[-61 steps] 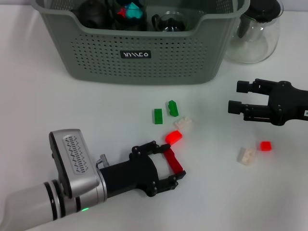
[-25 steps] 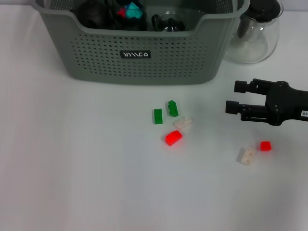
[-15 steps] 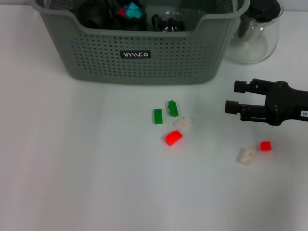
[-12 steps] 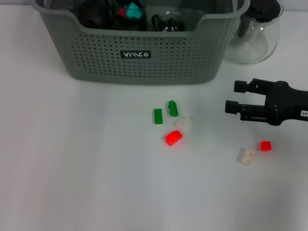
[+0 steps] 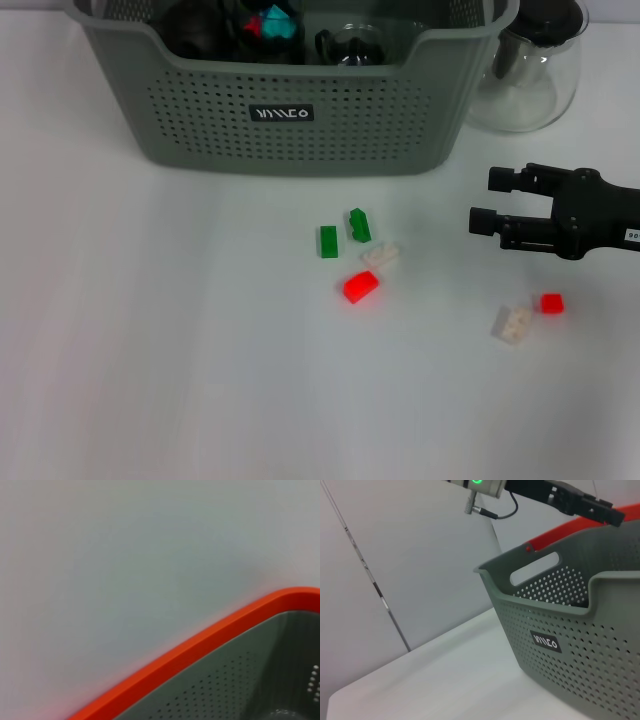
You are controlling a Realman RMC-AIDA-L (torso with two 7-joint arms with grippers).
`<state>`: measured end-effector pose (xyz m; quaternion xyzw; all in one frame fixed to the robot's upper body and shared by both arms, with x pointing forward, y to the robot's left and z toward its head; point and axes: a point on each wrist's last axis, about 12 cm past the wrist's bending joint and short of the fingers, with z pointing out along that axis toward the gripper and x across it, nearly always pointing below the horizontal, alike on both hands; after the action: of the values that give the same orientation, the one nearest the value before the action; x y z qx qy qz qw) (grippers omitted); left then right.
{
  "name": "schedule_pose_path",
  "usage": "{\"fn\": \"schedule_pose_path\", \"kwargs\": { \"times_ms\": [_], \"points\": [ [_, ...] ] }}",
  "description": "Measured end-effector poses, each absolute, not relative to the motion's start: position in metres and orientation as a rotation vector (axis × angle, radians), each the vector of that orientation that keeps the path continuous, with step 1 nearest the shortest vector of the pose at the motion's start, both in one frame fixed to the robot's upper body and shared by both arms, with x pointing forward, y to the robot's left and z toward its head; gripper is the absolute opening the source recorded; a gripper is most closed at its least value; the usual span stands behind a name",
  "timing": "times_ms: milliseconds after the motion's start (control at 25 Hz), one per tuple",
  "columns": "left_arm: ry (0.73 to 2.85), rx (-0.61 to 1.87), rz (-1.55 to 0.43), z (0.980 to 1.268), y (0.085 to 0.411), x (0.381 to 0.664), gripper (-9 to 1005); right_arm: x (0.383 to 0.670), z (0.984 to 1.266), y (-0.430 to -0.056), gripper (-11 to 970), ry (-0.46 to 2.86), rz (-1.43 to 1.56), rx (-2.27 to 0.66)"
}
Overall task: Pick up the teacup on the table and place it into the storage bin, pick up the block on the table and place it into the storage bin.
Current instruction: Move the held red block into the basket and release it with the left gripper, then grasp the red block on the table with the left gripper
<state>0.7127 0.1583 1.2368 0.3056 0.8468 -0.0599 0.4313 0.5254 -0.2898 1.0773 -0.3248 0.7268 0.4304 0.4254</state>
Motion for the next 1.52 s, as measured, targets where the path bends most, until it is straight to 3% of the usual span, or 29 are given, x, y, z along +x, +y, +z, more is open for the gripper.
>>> {"fn": "schedule_pose_path", "kwargs": {
  "times_ms": [600,720,840,960,1120,1320,1360,1520],
  "points": [
    [2.069,0.707,-0.207,1.244,0.165,0.707,848,0.525,1.077,-0.29,834,1.817,1.078,-0.812],
    [1.907,0.613,-0.337,1.26,0.185,0.682,847,0.525,1.077,-0.29,834,1.815,1.08,-0.811],
    [1.663,0.601,-0.528,1.282,0.208,0.638,845,0.525,1.077,-0.29,834,1.815,1.079,-0.809],
    [1.501,0.669,-0.719,1.284,0.228,0.595,844,0.525,1.077,-0.291,833,1.816,1.074,-0.806],
    [1.392,0.807,-0.827,1.249,0.258,0.547,843,0.526,1.078,-0.291,833,1.814,1.073,-0.804],
    [1.493,0.853,-0.884,1.161,0.279,0.518,844,0.527,1.079,-0.29,832,1.809,1.073,-0.803],
    [1.513,0.872,-0.896,1.135,0.28,0.51,844,0.527,1.079,-0.29,832,1.808,1.074,-0.803],
    [1.539,0.949,-0.892,1.079,0.269,0.491,844,0.527,1.08,-0.289,834,1.798,1.077,-0.8]
  ]
}}
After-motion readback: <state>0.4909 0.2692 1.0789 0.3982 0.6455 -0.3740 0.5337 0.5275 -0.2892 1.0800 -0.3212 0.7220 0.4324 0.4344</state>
